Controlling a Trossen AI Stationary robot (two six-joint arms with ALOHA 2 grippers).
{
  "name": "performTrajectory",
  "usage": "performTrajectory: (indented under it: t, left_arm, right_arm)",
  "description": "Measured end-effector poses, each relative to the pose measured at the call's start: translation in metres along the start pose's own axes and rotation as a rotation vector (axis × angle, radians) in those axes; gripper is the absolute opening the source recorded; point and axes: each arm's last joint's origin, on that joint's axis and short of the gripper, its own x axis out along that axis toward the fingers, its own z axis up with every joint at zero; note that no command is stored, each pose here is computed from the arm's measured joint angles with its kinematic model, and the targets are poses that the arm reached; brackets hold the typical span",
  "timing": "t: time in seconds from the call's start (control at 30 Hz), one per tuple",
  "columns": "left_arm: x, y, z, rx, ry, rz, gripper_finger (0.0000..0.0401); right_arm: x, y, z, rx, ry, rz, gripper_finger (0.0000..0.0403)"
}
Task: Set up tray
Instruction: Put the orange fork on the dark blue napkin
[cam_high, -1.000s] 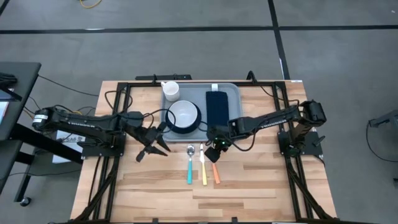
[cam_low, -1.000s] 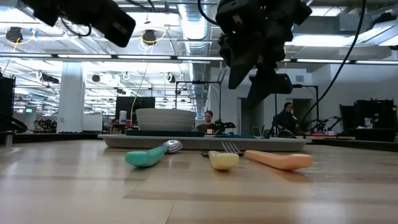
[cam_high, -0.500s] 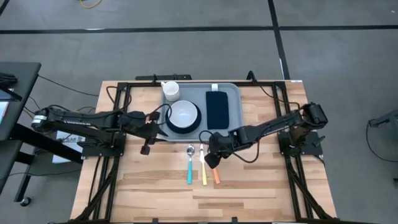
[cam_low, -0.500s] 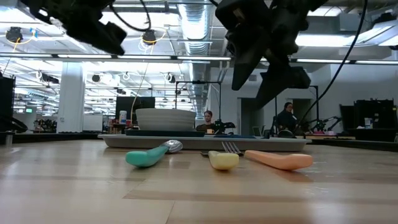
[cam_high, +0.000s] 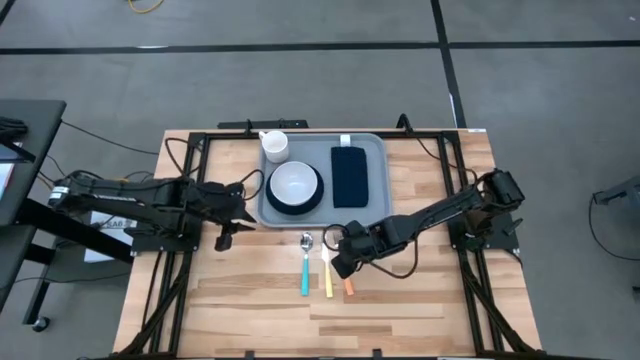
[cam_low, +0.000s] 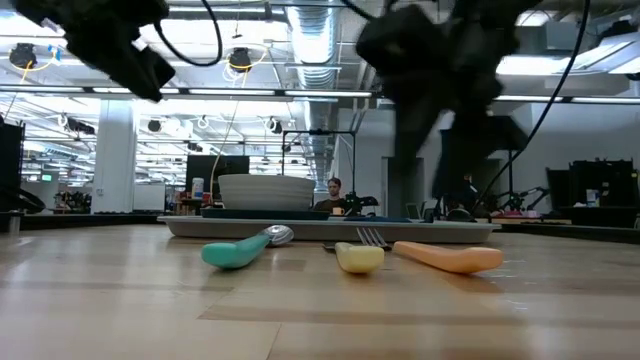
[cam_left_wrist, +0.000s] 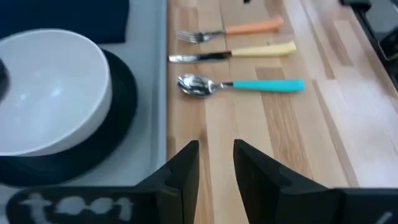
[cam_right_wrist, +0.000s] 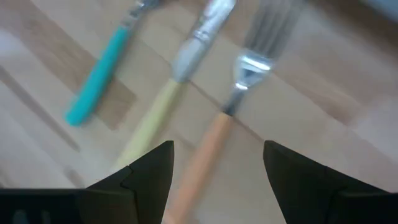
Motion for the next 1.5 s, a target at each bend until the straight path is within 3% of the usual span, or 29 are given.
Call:
performTrajectory:
  t: [0.17, 0.5, 0.73, 1.5]
  left_arm:
    - [0.001, -0.003, -0.001, 0.015, 0.012, -0.014, 0.0087]
    - [0.001, -0.004, -0.002, 0.039, 0.02, -0.016, 0.0087]
    - [0.001, -0.004, -0.002, 0.043, 0.026, -0.015, 0.0087]
    - [0.001, -0.004, -0.002, 0.042, 0.026, -0.014, 0.0087]
  right_arm:
    - [0.024, 0.001, 0.007, 0.009, 0.105, -0.021, 0.024]
    - [0.038, 0.016, 0.029, -0.01, 0.167, -0.006, 0.024]
    - [0.044, 0.012, 0.029, -0.01, 0.239, -0.15, 0.024]
    - [0.054, 0.012, 0.03, 0.018, 0.185, -0.165, 0.024]
